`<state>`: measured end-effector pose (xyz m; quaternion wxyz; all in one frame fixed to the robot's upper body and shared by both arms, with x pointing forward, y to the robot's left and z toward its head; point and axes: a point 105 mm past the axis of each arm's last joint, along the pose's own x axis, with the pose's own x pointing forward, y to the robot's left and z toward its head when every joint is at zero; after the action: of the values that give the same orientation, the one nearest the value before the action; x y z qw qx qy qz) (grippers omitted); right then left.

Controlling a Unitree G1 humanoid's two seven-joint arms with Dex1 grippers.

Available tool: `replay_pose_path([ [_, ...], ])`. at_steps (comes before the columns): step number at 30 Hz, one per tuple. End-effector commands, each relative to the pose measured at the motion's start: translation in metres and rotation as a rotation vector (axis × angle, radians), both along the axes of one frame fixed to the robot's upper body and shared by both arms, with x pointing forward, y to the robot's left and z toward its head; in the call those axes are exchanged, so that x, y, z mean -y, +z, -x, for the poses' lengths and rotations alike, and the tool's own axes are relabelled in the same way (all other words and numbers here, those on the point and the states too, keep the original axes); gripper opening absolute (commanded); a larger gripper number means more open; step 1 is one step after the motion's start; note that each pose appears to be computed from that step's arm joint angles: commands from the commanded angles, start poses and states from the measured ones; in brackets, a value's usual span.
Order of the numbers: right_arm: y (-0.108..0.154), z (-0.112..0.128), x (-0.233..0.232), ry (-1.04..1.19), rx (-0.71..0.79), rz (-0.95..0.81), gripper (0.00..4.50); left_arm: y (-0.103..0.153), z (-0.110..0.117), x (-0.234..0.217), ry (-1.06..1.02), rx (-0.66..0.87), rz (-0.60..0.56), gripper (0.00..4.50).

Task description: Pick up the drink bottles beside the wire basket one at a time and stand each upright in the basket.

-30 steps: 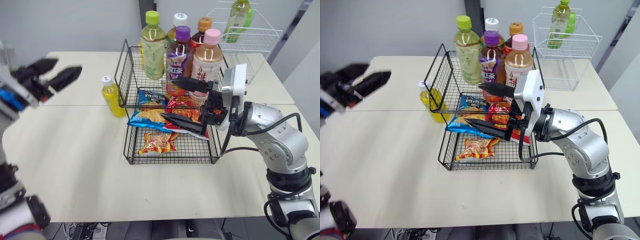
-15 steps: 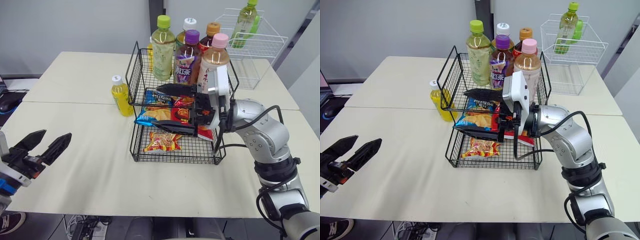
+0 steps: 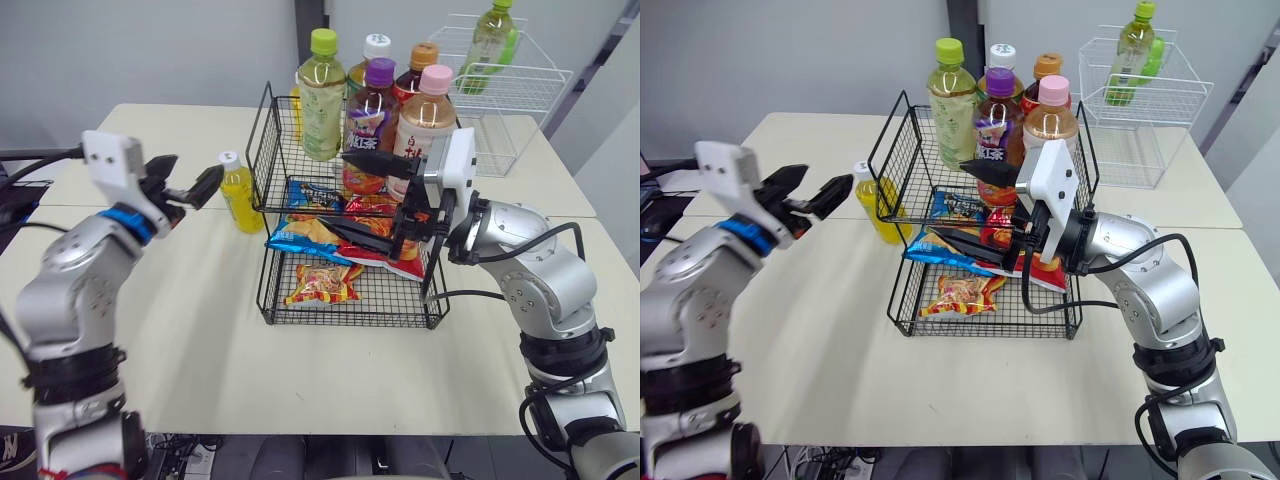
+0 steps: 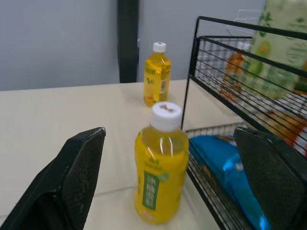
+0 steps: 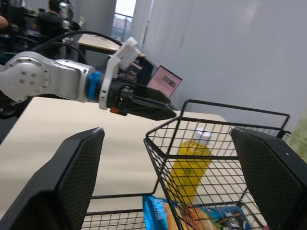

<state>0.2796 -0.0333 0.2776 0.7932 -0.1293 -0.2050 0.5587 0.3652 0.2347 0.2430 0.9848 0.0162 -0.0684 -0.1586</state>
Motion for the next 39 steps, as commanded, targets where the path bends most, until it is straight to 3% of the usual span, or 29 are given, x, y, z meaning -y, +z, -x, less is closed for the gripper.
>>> replay_pose_path([
  [1,0.012,0.006,0.01,-0.057,0.06,-0.022,4.5,-0.001,-0.018,0.008,0.008,0.019,-0.061,4.43],
  [5,0.013,0.008,0.014,-0.093,0.07,-0.016,4.5,-0.005,-0.038,0.012,0.032,0.01,-0.096,4.43],
  [12,0.016,0.008,0.019,-0.126,0.082,-0.006,4.5,-0.002,-0.055,0.022,0.005,0.032,-0.106,4.43],
  [15,0.016,0.009,0.02,-0.129,0.083,-0.006,4.5,-0.002,-0.059,0.022,0.014,0.034,-0.105,3.85],
  [23,0.016,0.01,0.02,-0.125,0.081,-0.005,4.5,-0.004,-0.063,0.016,0.03,0.026,-0.113,1.4],
  [30,0.013,0.01,0.021,-0.118,0.072,0.001,4.5,0.003,-0.057,0.003,0.02,0.037,-0.095,1.38],
  [35,0.017,0.012,0.02,-0.092,0.07,-0.029,4.5,0.053,-0.044,-0.001,-0.054,0.149,-0.033,1.38],
  [39,0.021,0.014,0.019,-0.079,0.069,-0.063,4.5,0.092,-0.029,-0.006,-0.141,0.184,-0.078,1.38],
])
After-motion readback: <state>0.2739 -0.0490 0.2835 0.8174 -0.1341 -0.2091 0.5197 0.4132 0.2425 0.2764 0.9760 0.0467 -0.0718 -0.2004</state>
